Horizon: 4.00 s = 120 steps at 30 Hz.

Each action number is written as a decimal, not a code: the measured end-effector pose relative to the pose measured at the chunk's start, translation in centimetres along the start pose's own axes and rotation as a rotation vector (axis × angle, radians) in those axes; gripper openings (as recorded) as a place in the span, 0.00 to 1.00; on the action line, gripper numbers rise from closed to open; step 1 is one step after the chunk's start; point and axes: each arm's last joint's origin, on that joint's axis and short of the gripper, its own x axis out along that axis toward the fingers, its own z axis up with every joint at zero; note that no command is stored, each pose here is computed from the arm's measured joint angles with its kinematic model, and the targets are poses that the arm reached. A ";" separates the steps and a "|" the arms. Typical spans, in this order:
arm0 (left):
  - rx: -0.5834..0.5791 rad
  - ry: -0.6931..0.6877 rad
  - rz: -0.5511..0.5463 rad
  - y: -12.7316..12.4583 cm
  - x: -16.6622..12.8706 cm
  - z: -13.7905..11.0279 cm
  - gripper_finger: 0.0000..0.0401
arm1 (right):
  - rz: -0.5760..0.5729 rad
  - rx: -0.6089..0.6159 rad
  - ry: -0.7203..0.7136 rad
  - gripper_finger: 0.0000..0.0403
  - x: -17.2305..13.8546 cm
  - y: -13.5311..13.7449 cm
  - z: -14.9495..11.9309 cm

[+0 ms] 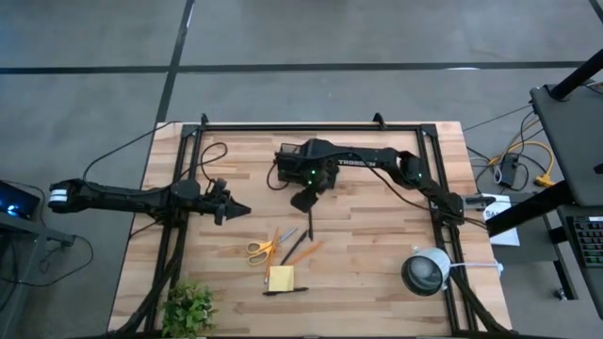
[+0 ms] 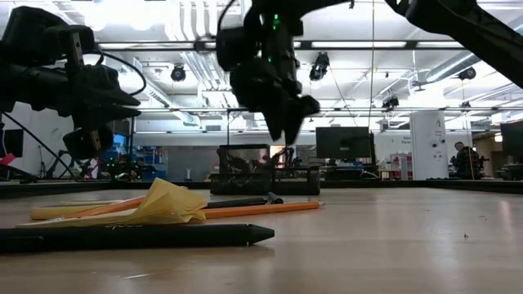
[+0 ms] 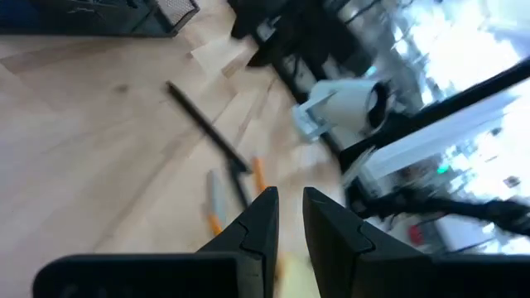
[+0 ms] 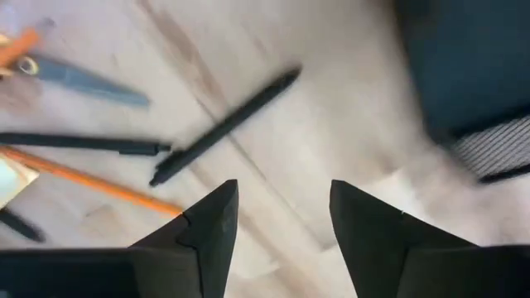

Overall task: Pick and place office supplies into organizer
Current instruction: Put the left orange pencil into the desk organizer

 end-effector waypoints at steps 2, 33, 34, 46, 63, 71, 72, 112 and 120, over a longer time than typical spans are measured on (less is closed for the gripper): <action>-0.040 -0.035 -0.051 -0.5 0.0 0.3 0.11 | -0.006 -0.003 0.020 0.44 0.7 0.6 -0.4; 0.262 0.559 0.153 -2.7 0.7 1.4 0.00 | -0.109 -1.315 -0.463 0.22 1.8 8.8 -2.2; 0.252 0.553 0.161 -2.8 0.3 1.4 0.01 | -0.110 -1.330 -0.467 0.24 2.1 9.0 -2.3; 0.266 0.407 0.112 -4.2 -1.4 1.9 0.22 | -0.125 -1.482 -0.603 0.47 5.0 10.7 -2.7; 0.309 0.352 0.316 -3.6 3.3 2.7 0.23 | -0.176 -0.441 -0.582 0.50 -0.1 8.5 -7.9; 0.307 0.359 0.476 -5.2 6.9 2.6 0.23 | -0.340 -0.183 -0.690 0.50 -2.9 4.9 -17.7; 0.280 0.353 0.485 -5.6 7.4 2.5 0.23 | -0.331 -0.145 -0.704 0.50 -2.9 4.2 -18.7; -0.309 0.488 0.967 -11.6 17.9 -4.0 0.23 | -0.218 -0.012 -0.922 0.50 -3.3 -5.5 -27.2; -0.348 0.489 0.993 -11.6 18.3 -6.8 0.23 | -0.215 -0.017 -0.919 0.50 -3.3 -5.5 -27.2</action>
